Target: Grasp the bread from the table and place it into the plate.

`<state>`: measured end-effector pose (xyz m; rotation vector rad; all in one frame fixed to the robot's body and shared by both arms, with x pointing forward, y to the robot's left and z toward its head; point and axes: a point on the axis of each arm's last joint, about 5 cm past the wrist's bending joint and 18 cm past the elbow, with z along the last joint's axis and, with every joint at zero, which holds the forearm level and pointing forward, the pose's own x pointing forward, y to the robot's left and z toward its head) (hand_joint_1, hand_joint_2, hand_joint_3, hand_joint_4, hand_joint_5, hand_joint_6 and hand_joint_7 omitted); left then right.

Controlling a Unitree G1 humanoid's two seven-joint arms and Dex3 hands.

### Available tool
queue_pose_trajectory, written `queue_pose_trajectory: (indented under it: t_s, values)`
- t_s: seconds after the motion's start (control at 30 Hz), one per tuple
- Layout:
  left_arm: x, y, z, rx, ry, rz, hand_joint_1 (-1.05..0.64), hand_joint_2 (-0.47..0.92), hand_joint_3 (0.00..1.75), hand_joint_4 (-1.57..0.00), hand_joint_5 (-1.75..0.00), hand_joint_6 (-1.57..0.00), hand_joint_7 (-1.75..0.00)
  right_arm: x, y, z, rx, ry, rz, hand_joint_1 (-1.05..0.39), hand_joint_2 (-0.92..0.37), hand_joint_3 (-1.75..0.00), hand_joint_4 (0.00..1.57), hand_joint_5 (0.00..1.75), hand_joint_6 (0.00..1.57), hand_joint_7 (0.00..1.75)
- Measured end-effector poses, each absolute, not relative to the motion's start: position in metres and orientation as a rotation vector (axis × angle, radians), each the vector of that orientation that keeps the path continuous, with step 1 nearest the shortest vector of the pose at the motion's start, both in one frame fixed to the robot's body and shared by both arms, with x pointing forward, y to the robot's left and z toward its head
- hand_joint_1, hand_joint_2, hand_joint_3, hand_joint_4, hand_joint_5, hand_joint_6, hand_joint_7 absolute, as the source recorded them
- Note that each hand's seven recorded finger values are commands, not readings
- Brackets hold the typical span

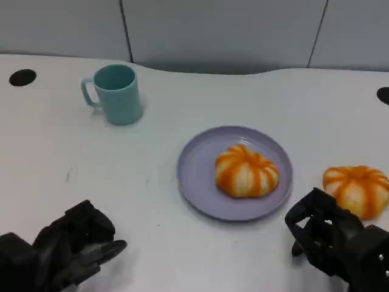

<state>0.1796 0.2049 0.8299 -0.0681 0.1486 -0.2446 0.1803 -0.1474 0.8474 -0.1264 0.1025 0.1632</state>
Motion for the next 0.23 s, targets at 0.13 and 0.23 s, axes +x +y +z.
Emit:
queue_pose_trajectory:
  t_s: [0.13,0.23]
  values:
    - [0.1799,0.2045,0.8289,-0.066,0.15,-0.246,-0.31,0.92,0.01,-0.62,-1.75,-0.46,-1.66,0.1816,-0.1493,0.8461,-0.112,0.104,0.159,-0.25,-0.92,-0.35,0.57,1.75,0.38,1.75]
    - [0.1799,0.2043,0.8289,-0.065,0.15,-0.247,-0.29,0.92,0.01,-0.63,-1.75,-0.46,-1.66,0.1831,-0.1491,0.8467,-0.109,0.091,0.164,-0.26,-0.92,-0.35,0.57,1.75,0.38,1.75]
